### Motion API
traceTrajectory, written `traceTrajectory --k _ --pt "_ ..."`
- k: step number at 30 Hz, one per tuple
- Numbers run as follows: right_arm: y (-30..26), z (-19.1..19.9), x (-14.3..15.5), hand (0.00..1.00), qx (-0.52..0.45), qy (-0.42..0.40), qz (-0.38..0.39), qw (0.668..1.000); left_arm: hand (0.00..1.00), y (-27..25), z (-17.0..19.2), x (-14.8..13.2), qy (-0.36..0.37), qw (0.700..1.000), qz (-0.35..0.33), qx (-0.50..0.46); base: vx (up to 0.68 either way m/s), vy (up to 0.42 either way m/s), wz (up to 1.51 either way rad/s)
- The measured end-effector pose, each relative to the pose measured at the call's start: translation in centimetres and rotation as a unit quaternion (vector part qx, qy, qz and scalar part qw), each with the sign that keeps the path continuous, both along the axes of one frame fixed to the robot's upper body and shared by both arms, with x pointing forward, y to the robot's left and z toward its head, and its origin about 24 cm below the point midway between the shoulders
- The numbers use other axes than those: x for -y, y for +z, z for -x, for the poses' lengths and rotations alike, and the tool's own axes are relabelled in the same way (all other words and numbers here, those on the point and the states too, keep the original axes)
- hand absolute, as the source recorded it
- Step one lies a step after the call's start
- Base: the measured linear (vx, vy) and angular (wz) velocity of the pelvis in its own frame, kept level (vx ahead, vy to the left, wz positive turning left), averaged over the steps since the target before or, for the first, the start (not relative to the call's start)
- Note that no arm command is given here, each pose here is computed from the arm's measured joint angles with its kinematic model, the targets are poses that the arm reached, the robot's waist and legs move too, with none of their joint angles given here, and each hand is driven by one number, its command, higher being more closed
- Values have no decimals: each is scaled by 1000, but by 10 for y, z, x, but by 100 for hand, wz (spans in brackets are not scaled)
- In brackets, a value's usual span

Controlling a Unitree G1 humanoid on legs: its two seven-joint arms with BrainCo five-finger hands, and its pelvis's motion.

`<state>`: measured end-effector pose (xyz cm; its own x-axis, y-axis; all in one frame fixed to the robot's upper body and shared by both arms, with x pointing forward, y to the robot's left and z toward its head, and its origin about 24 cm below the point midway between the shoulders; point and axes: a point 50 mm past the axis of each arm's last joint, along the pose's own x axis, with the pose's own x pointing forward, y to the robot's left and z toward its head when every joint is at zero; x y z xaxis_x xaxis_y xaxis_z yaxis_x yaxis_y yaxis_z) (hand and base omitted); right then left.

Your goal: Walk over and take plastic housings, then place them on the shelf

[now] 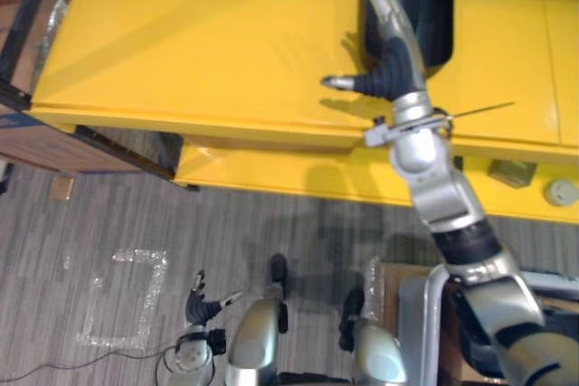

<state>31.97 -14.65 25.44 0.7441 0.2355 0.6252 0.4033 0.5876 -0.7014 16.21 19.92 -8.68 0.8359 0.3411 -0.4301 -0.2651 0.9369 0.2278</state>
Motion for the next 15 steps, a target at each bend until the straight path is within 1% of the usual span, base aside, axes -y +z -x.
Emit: traceTrajectory --k 4,11,15 --pt "-6 13 20 0 -17 -16 17 1000 0 -1 1 -2 3 1000 -2 -2 24 -10 -11" --pt "-16 14 19 0 -73 8 43 996 0 2 1 -13 1 1000 -19 -2 0 0 0" --pt "-17 14 18 0 -75 7 50 996 0 2 1 -14 3 1000 -19 -2 0 0 0"
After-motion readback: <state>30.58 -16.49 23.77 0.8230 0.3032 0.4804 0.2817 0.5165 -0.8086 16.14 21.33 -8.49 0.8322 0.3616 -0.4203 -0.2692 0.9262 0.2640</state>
